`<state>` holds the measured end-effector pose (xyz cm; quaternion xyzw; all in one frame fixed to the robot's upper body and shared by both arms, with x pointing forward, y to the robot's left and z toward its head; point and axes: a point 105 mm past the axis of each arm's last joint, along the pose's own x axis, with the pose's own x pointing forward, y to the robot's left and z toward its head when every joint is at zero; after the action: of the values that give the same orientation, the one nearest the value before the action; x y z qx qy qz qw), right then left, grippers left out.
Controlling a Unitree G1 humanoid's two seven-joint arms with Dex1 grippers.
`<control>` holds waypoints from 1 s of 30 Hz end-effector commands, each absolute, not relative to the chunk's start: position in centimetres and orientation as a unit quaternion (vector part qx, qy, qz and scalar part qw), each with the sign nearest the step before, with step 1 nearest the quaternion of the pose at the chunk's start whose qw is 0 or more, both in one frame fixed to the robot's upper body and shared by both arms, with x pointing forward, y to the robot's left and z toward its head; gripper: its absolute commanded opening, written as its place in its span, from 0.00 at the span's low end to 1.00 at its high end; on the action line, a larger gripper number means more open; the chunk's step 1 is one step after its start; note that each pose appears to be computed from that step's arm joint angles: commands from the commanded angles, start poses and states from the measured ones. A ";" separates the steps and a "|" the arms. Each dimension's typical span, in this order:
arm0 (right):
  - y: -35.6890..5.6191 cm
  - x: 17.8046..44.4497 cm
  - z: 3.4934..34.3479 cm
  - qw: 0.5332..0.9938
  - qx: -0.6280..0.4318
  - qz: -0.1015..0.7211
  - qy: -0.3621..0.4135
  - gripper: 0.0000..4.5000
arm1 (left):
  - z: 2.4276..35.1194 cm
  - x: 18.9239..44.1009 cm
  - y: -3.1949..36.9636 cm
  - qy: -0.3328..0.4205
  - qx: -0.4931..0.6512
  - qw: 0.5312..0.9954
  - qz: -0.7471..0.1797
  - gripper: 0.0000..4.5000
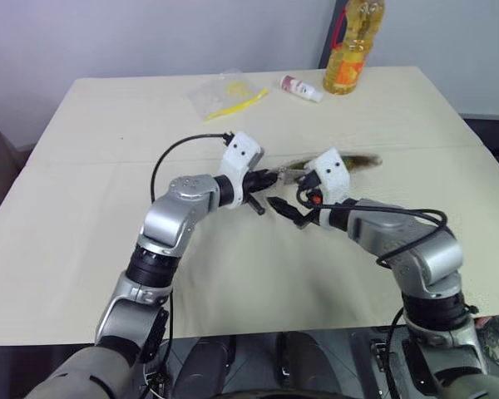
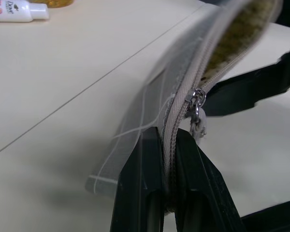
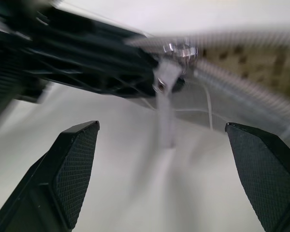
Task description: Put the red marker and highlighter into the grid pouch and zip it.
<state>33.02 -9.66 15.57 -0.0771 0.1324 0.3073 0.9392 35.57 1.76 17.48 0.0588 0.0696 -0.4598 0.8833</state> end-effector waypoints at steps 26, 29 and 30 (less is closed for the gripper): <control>-19.4 32.5 22.3 0.953 -0.178 0.232 0.083 0.01 | 15.8 37.4 7.8 0.038 0.191 0.894 -0.404 0.00; -21.3 32.5 22.5 0.955 -0.191 0.208 0.092 0.01 | 15.6 37.4 8.9 0.041 0.188 0.897 -0.398 0.00; -21.7 32.5 22.3 0.954 -0.197 0.206 0.097 0.01 | 15.5 37.3 9.3 0.041 0.187 0.898 -0.396 0.00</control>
<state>32.61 -20.73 21.00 -0.1830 0.1208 0.2215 0.9502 37.04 7.71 15.22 0.1822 0.0430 -0.4158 0.8900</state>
